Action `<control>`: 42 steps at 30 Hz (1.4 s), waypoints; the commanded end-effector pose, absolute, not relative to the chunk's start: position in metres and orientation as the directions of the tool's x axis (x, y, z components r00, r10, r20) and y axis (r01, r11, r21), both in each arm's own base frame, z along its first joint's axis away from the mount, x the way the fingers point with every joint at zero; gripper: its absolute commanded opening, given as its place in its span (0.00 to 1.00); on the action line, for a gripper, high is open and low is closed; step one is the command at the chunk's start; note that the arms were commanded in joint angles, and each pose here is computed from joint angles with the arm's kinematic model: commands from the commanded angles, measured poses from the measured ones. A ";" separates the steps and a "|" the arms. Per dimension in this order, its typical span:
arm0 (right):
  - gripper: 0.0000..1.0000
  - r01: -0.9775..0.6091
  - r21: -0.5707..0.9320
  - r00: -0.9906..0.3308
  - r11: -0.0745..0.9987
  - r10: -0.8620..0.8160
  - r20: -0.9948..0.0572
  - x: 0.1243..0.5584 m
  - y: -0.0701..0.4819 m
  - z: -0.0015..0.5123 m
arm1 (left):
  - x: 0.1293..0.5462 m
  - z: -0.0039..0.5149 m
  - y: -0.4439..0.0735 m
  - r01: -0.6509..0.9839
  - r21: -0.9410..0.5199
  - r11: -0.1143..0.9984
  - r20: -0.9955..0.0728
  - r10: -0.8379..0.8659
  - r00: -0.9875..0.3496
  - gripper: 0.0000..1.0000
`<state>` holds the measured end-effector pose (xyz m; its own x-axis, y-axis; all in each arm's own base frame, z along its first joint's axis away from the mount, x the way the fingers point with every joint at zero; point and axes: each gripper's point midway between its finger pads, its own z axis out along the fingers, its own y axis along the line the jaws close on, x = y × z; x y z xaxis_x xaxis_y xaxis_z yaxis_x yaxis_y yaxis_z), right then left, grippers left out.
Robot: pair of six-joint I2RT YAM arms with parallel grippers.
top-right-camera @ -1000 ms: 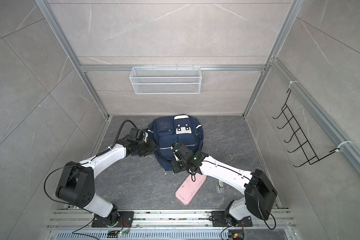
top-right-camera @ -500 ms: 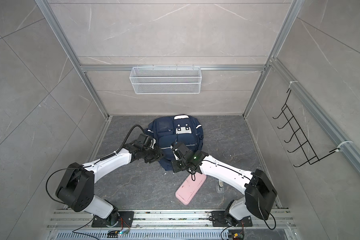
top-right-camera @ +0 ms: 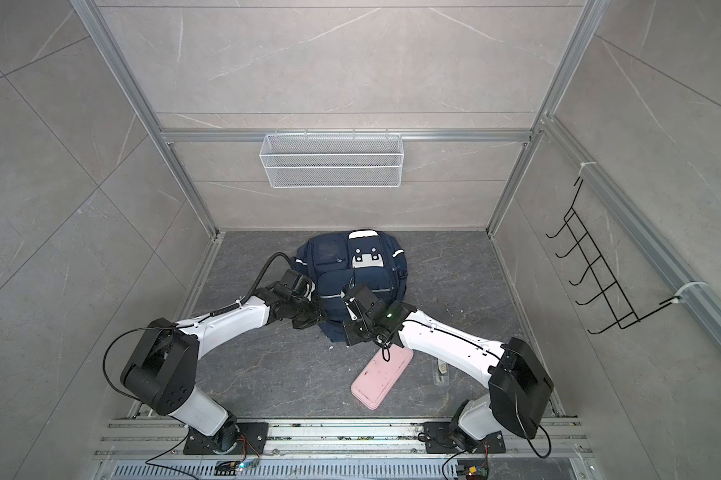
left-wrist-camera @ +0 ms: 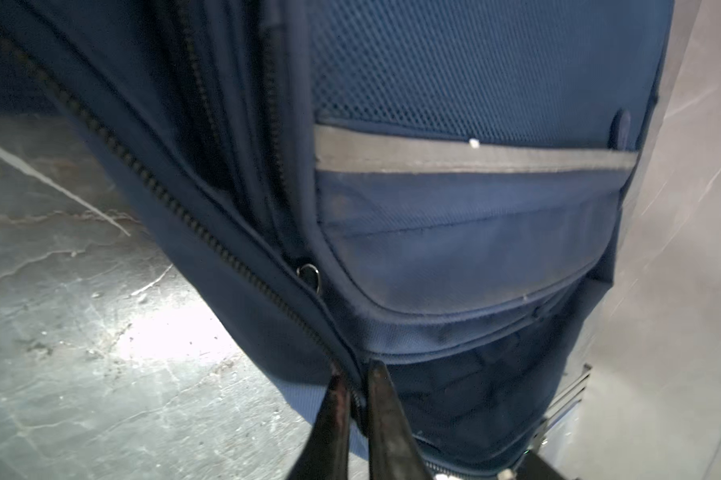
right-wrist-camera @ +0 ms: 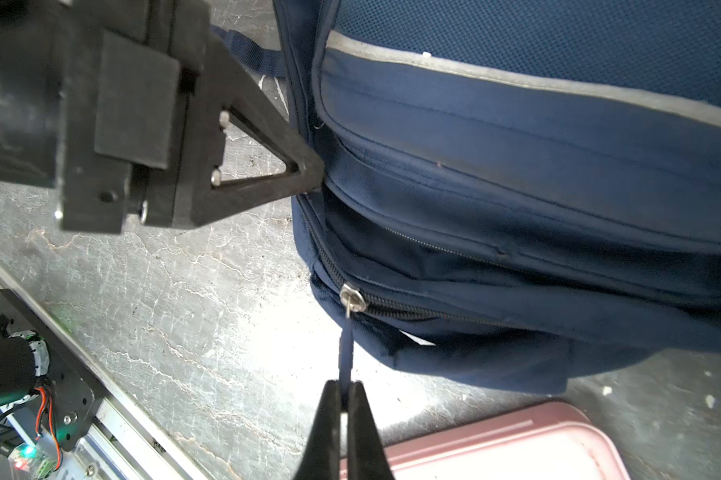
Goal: Pack the student bag
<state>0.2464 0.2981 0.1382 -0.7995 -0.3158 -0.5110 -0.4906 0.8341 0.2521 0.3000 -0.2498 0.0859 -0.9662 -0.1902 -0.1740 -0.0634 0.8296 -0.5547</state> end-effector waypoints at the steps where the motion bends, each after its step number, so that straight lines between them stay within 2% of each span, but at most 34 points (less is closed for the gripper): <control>1: 0.00 -0.520 0.254 -0.776 0.815 -0.326 -0.540 0.244 0.304 0.151 | 0.315 0.097 -0.241 -0.045 -0.538 0.842 -0.225 -0.195 -0.955 0.00; 8: 0.00 -0.487 0.147 -0.777 0.861 -0.350 -0.523 0.245 0.274 0.137 | 0.337 0.106 -0.180 -0.129 -0.529 0.839 -0.252 -0.300 -0.920 0.00; 14: 0.00 -0.414 0.110 -0.804 0.903 -0.307 -0.508 0.257 0.238 0.131 | 0.346 0.104 -0.136 -0.211 -0.535 0.818 -0.244 -0.388 -0.889 0.00; 18: 0.00 -0.363 0.102 -0.821 0.926 -0.266 -0.505 0.266 0.220 0.133 | 0.351 0.098 -0.129 -0.232 -0.538 0.811 -0.232 -0.407 -0.884 0.00; 23: 0.00 -0.402 0.180 -0.817 0.898 -0.262 -0.514 0.264 0.241 0.140 | 0.369 0.093 -0.139 -0.238 -0.565 0.790 -0.209 -0.416 -0.885 0.00; 28: 0.00 -0.437 0.185 -0.801 0.880 -0.287 -0.525 0.262 0.261 0.144 | 0.389 0.099 -0.149 -0.219 -0.588 0.778 -0.206 -0.406 -0.890 0.00; 30: 0.00 -0.455 0.186 -0.793 0.871 -0.301 -0.530 0.260 0.269 0.146 | 0.392 0.106 -0.154 -0.196 -0.602 0.774 -0.212 -0.392 -0.895 0.11; 33: 0.00 -0.470 0.202 -0.787 0.859 -0.304 -0.537 0.259 0.281 0.148 | 0.386 0.116 -0.161 -0.161 -0.611 0.775 -0.226 -0.366 -0.903 0.36; 34: 0.00 -0.473 0.206 -0.786 0.857 -0.305 -0.537 0.259 0.283 0.147 | 0.382 0.118 -0.163 -0.154 -0.611 0.777 -0.224 -0.355 -0.908 0.40; 37: 0.00 -0.484 0.209 -0.782 0.850 -0.313 -0.538 0.257 0.289 0.147 | 0.364 0.123 -0.166 -0.132 -0.605 0.785 -0.220 -0.324 -0.920 0.50; 42: 0.00 -0.502 0.214 -0.773 0.838 -0.324 -0.546 0.256 0.293 0.151 | 0.329 0.129 -0.167 -0.124 -0.619 0.775 -0.200 -0.309 -0.930 0.58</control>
